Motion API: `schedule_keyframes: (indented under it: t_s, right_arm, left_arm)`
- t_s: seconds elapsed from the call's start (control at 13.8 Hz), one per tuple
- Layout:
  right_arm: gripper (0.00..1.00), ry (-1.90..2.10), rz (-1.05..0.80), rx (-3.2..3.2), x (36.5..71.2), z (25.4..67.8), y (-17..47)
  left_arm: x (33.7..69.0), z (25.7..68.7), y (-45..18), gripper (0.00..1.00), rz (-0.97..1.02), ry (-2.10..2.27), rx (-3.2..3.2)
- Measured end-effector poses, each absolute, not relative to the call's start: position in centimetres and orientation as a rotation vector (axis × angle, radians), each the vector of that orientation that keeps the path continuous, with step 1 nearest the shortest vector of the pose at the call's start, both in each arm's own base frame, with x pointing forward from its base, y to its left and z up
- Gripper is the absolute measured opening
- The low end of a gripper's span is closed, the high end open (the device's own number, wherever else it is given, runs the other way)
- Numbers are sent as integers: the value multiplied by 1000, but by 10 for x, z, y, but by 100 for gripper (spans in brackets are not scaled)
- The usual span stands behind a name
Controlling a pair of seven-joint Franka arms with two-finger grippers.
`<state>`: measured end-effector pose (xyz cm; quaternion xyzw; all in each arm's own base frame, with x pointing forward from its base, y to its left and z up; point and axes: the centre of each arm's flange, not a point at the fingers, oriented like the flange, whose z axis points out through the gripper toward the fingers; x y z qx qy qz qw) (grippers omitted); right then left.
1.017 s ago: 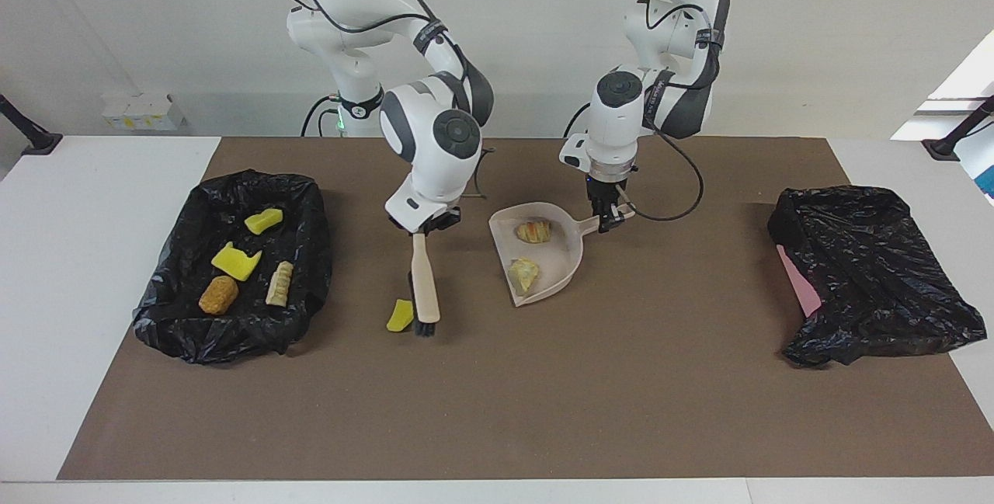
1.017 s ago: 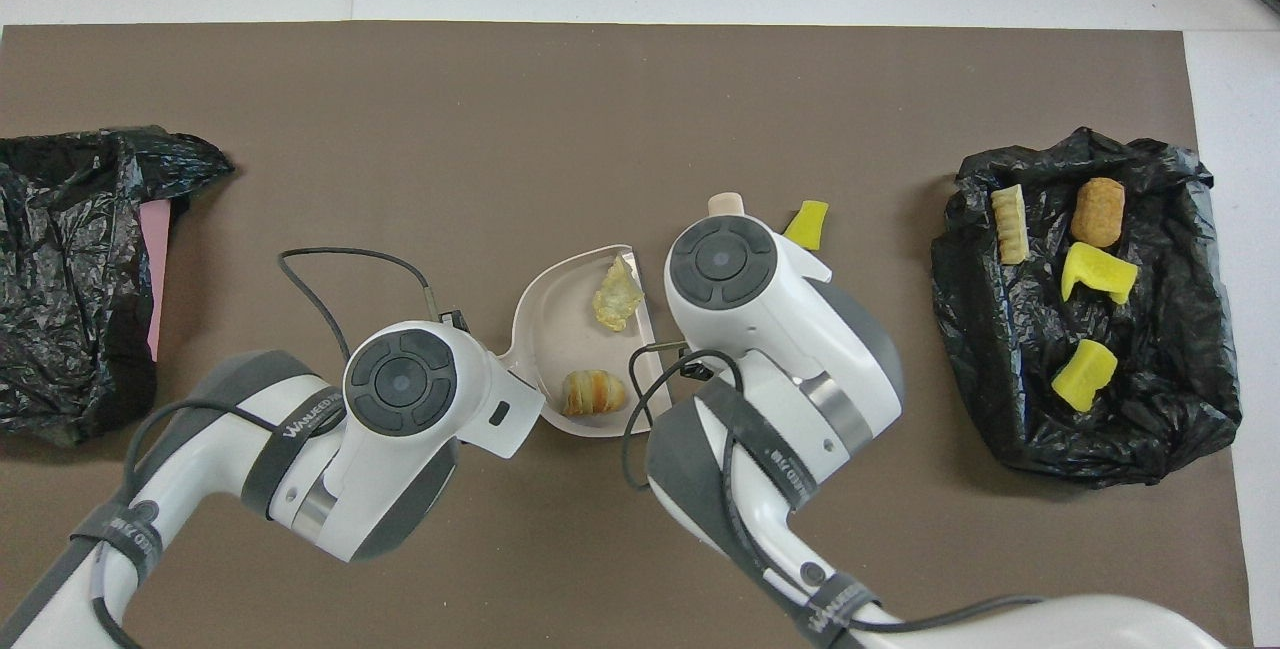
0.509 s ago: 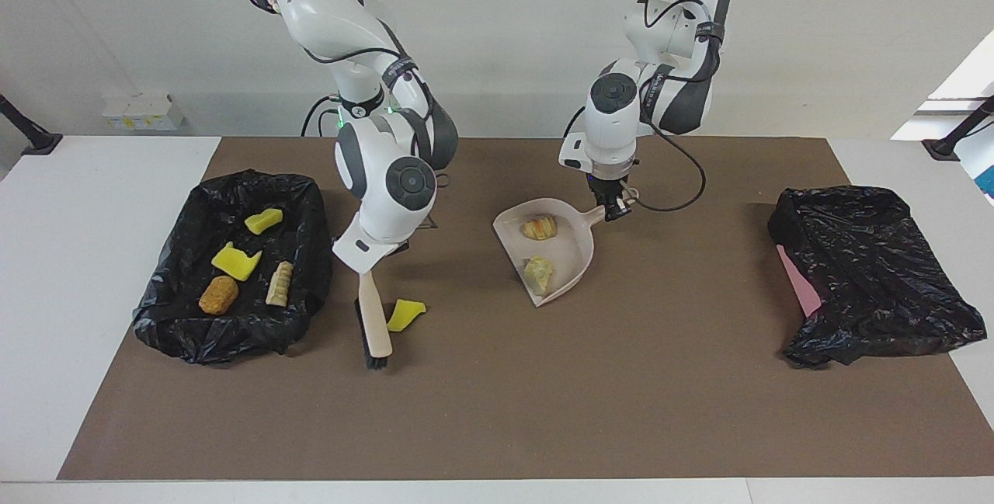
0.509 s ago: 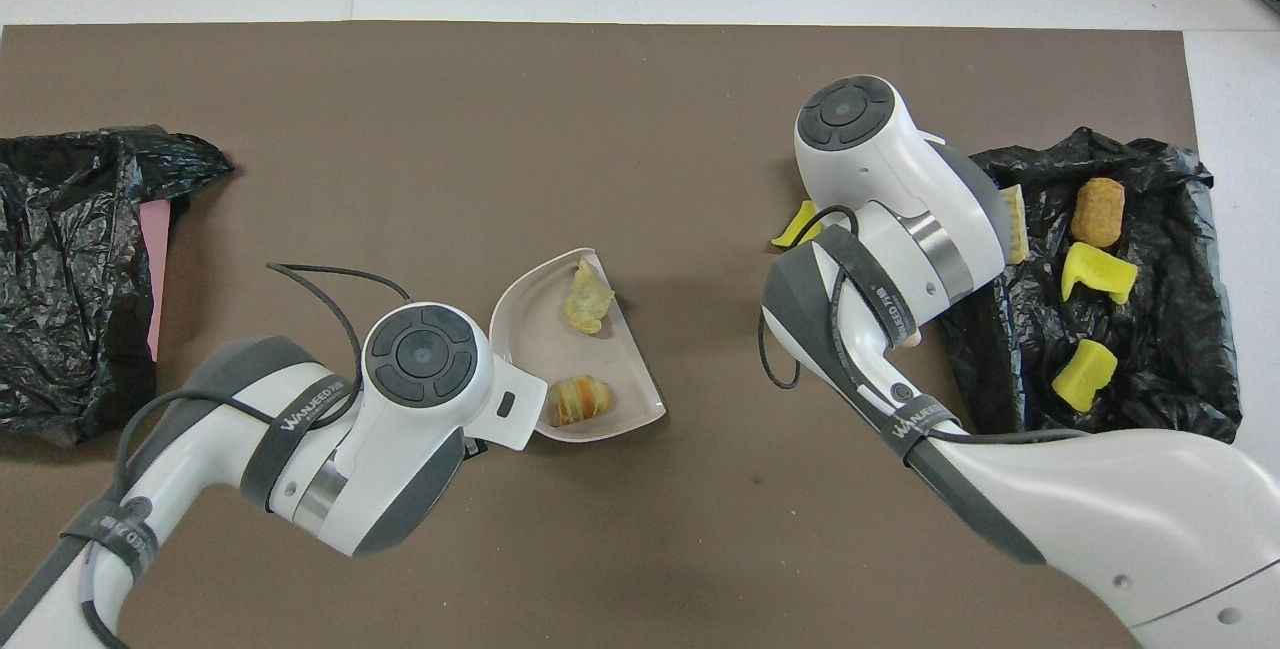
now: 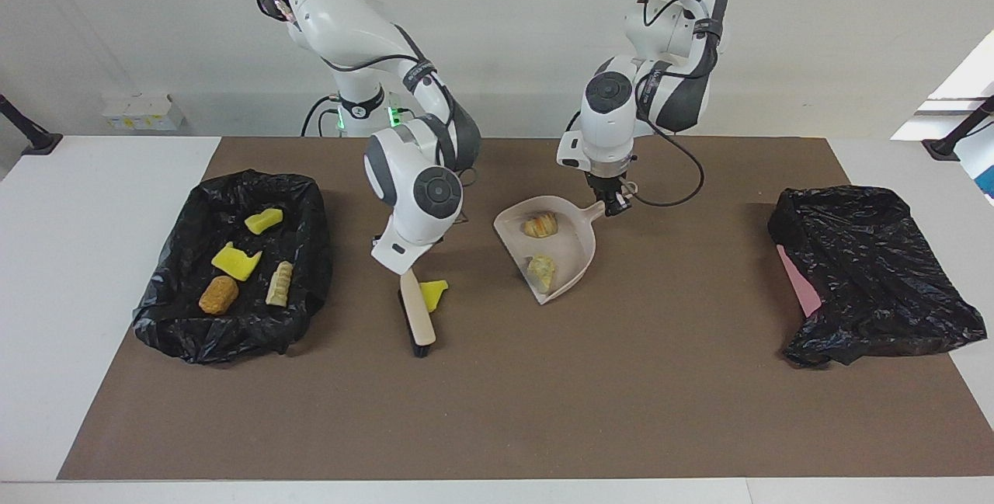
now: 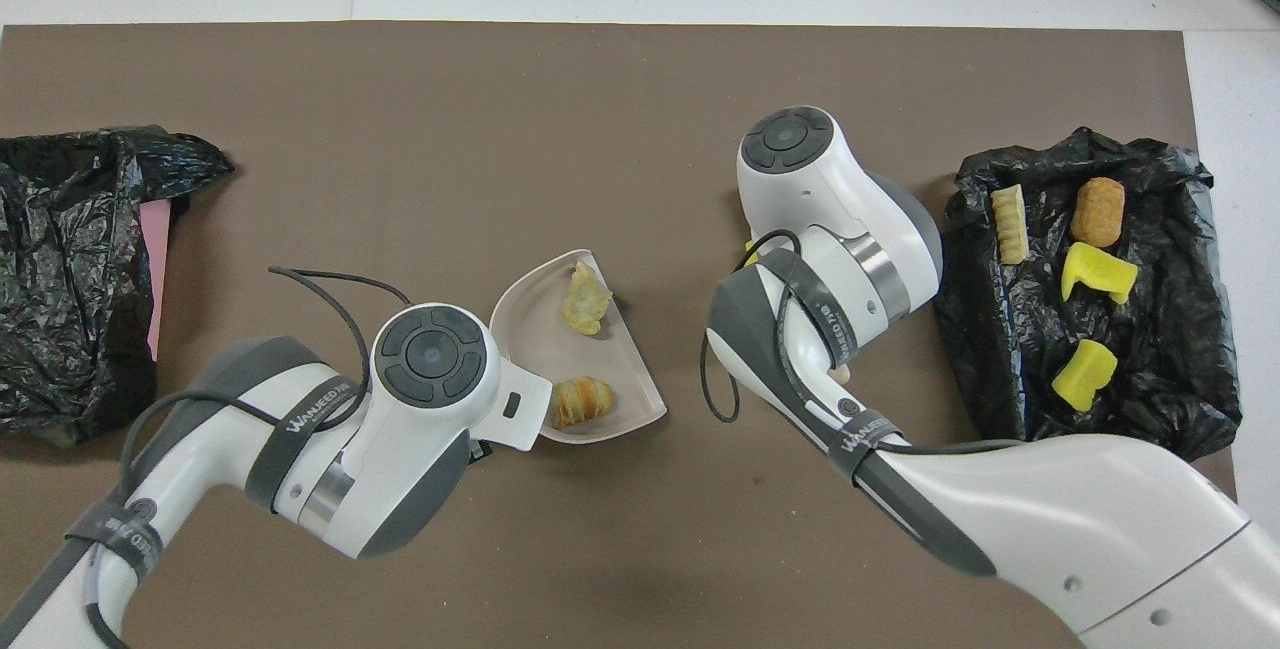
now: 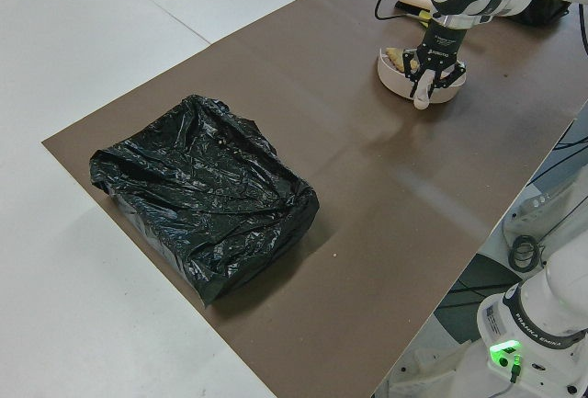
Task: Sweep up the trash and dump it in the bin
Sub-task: 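Sweep the last yellow sponge piece toward the dustpan with the right gripper, then brush the yellow sponge piece into the dustpan with the right gripper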
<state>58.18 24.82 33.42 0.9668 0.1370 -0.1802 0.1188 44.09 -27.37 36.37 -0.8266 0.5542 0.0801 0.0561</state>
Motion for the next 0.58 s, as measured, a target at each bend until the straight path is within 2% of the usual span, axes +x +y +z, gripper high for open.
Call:
schedule_keyframes:
  t_s: [0.58]
  right_arm:
    - [26,369,-636,2914,488,354,370]
  left_arm:
    - [448,357,-279,33,95,1800,-2447]
